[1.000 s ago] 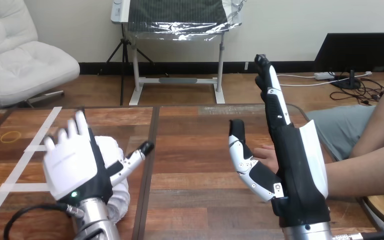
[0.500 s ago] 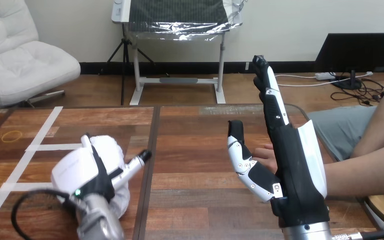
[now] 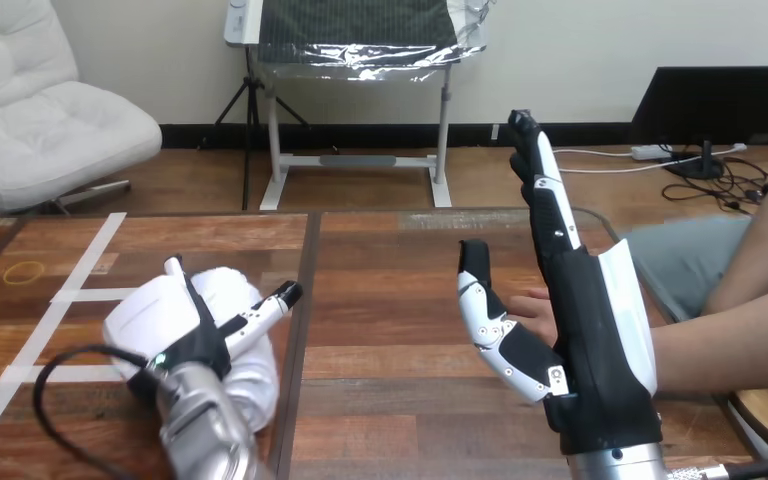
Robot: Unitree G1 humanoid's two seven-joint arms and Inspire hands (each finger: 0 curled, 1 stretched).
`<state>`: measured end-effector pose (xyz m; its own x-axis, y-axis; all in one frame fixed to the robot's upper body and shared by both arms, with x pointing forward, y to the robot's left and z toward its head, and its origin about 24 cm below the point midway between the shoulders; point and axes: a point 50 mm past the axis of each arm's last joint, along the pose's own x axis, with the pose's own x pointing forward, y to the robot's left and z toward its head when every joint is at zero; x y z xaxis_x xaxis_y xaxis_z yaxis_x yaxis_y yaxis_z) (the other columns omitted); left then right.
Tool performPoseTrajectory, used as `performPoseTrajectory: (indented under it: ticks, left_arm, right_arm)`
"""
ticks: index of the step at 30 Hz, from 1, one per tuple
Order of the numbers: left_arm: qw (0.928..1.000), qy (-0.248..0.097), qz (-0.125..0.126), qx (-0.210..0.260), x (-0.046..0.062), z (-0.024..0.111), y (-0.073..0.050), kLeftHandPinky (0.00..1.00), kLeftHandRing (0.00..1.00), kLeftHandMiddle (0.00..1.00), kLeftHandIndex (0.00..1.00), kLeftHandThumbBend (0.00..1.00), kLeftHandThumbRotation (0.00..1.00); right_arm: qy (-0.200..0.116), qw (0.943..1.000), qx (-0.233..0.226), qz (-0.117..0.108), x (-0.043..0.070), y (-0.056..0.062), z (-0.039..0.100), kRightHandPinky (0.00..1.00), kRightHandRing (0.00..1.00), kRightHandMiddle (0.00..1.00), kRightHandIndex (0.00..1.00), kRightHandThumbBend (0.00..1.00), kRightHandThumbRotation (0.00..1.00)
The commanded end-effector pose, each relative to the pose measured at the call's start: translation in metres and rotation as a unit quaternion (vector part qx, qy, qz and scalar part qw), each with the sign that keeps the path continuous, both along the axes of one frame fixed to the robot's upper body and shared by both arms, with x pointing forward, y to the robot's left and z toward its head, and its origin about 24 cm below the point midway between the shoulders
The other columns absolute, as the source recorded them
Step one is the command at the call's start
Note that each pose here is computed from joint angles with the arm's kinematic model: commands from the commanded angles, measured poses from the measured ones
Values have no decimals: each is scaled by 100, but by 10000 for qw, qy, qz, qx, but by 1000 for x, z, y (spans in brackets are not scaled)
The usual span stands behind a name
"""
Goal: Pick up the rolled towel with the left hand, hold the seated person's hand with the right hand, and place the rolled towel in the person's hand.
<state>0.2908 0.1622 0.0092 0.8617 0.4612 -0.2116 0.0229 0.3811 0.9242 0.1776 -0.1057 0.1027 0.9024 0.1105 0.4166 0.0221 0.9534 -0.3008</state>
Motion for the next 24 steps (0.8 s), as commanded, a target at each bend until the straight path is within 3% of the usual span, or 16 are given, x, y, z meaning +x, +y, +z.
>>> performPoseTrajectory:
  ticks: [1,14,24]
  left_arm:
    - [9996,269,-106,64,8,-4,-7,27,40,55,95,100,100]
    - [9985,475,62,246,12,-11,-1,25,35,48,91,100,100]
    - [9951,771,108,617,13,-15,4,28,37,49,88,100,100]
  right_arm:
    - [-376,9992,42,-91,2,-3,16,100,100,100,100,0,0]
    - [-360,9993,40,-92,2,-5,16,100,100,100,100,0,0]
    - [-371,9993,2,-36,3,-6,16,100,100,100,100,0,0]
